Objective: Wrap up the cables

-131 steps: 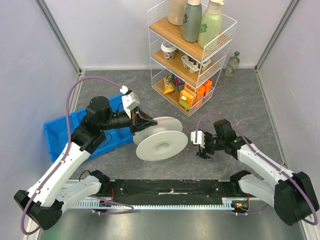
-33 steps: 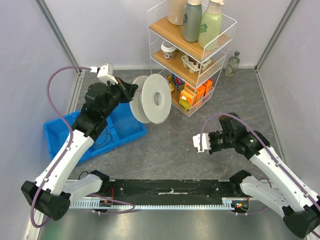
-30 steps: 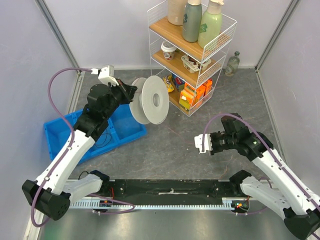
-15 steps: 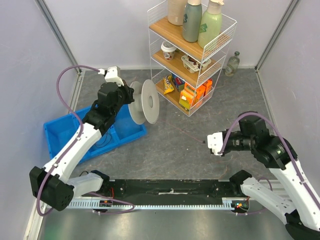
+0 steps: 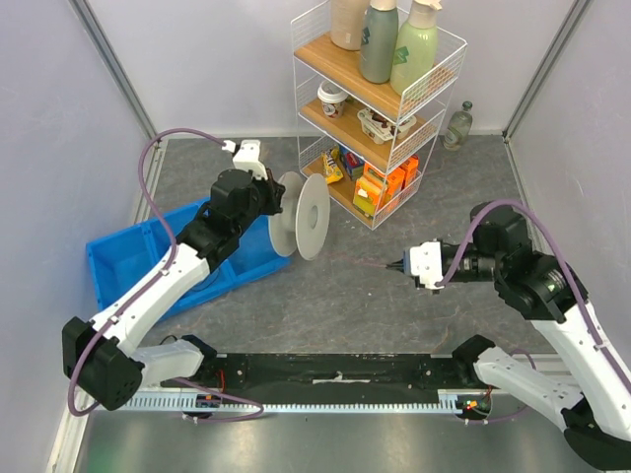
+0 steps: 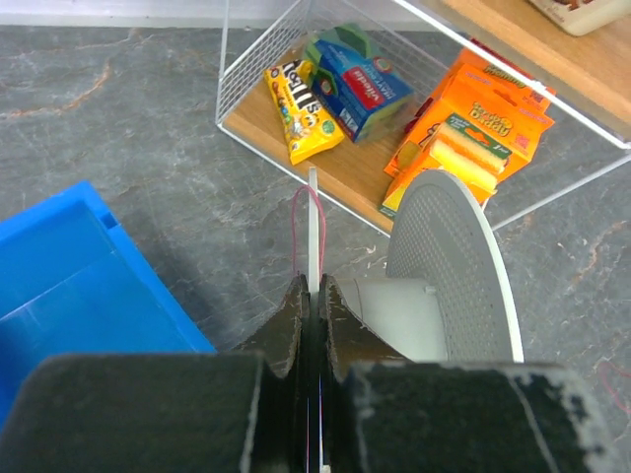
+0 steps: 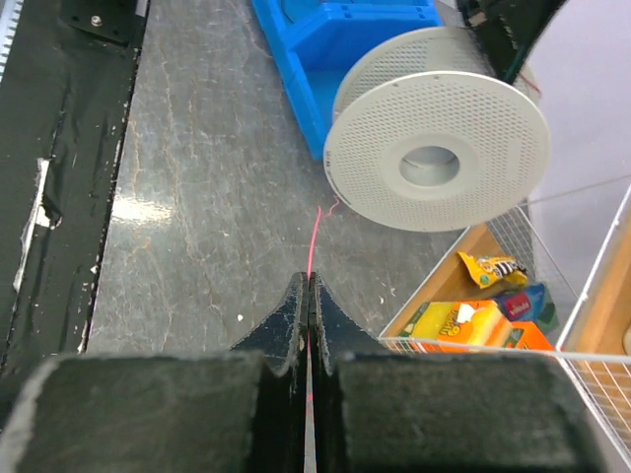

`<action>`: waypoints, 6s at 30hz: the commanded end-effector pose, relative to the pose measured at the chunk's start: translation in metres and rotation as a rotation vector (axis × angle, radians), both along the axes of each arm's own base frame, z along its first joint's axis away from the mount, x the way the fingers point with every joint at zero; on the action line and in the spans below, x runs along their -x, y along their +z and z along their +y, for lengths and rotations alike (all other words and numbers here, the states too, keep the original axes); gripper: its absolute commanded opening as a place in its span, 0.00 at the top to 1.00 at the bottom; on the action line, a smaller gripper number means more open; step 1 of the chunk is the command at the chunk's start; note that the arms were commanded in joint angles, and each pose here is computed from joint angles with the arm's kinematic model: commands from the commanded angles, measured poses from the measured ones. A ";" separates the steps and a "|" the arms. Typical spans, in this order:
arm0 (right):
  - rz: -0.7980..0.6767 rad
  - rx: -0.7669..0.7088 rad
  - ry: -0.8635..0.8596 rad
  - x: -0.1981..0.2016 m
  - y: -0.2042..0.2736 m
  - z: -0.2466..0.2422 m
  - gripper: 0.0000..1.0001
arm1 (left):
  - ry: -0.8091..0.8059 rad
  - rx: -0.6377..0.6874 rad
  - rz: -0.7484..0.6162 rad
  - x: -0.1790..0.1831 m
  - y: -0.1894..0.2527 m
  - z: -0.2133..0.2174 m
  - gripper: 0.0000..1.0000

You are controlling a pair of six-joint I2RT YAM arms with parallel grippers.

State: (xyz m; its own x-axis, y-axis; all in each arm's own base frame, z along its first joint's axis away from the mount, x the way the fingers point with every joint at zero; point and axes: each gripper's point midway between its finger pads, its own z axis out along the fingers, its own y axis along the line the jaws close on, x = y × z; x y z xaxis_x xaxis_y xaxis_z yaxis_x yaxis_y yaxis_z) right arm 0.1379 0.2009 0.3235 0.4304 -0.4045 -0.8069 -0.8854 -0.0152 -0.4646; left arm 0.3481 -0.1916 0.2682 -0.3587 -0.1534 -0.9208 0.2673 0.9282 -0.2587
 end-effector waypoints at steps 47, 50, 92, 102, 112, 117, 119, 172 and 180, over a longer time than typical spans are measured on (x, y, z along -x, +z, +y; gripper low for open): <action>-0.424 -0.281 -0.953 -0.066 0.106 -0.139 1.00 | -0.781 -0.101 -0.391 0.151 0.082 -0.002 0.98; -0.421 -0.274 -0.989 -0.063 0.098 -0.148 1.00 | -0.663 -0.089 -0.352 0.128 0.098 0.004 0.98; -0.255 -0.138 -0.641 -0.011 0.017 -0.110 1.00 | 0.278 0.559 -0.091 0.005 0.179 0.083 0.98; -0.244 -0.182 -0.541 -0.004 0.047 -0.092 1.00 | 0.439 0.345 -0.174 -0.026 0.141 0.098 0.98; -0.168 -0.185 -0.340 0.008 0.046 -0.058 1.00 | 0.416 0.176 -0.173 -0.046 0.114 0.066 0.98; -0.179 -0.210 -0.240 0.013 0.062 -0.043 1.00 | 0.414 0.089 -0.113 -0.060 0.092 0.053 0.98; -0.195 -0.222 -0.207 0.015 0.071 -0.039 1.00 | 0.400 0.051 -0.107 -0.059 0.085 0.045 0.98; -0.314 -0.173 -0.765 -0.102 0.069 -0.086 1.00 | -0.819 0.450 -0.116 0.141 0.128 -0.037 0.98; -0.264 -0.102 -0.798 -0.100 0.022 -0.094 1.00 | -0.850 0.600 -0.118 0.141 0.178 -0.028 0.98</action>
